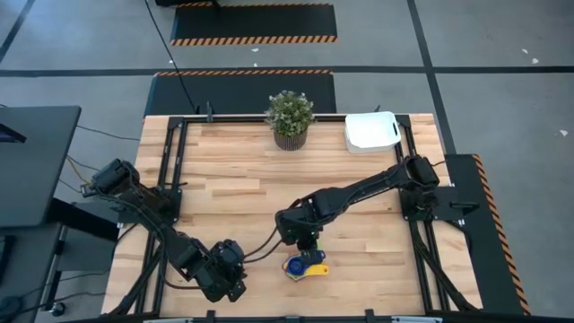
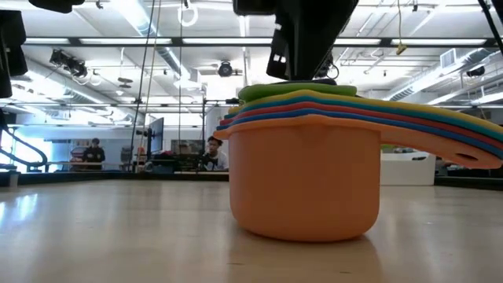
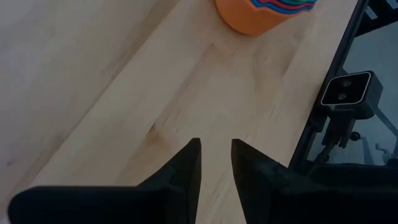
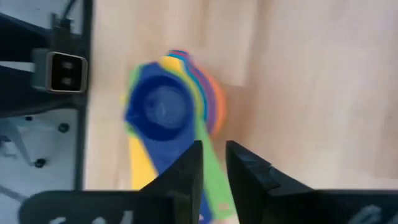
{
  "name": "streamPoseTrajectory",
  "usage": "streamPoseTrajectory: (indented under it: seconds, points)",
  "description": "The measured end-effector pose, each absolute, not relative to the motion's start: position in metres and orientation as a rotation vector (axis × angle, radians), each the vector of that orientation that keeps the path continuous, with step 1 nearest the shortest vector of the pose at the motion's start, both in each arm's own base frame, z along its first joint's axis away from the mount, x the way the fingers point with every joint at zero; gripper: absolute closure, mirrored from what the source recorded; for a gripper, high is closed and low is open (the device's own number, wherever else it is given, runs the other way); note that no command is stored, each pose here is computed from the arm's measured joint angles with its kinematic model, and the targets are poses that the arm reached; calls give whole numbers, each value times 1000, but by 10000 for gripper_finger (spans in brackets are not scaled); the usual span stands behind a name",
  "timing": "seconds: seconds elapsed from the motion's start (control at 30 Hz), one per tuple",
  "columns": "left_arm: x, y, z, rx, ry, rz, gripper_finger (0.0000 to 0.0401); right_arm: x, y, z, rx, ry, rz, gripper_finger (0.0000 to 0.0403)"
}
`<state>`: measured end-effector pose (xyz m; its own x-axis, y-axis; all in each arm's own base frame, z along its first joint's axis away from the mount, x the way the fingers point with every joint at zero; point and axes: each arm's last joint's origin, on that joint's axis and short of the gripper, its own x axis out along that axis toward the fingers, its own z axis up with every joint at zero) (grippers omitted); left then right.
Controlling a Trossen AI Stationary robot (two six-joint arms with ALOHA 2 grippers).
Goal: Nest measuring cups in basket
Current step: Stack the dark blue measuring cup on top of the green measuring cup
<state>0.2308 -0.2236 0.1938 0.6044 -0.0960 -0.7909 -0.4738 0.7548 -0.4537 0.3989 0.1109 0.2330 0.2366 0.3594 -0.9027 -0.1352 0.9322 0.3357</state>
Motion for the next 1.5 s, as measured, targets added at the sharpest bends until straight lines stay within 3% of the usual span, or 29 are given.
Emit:
streamPoseTrajectory:
  seconds: [0.17, 0.67, 1.27, 1.5]
  points:
    - [231, -224, 194, -708, 897, 249, 306, 400, 100, 227, 145, 1314, 308, 395]
    - [233, -224, 195, -739, 871, 256, 306, 380, 91, 189, 139, 1476, 263, 401]
    - [232, -224, 195, -728, 872, 253, 306, 361, 140, 181, 216, 1535, 493, 402]
    - [233, -224, 195, -729, 872, 252, 306, 358, 138, 184, 148, 1569, 353, 402]
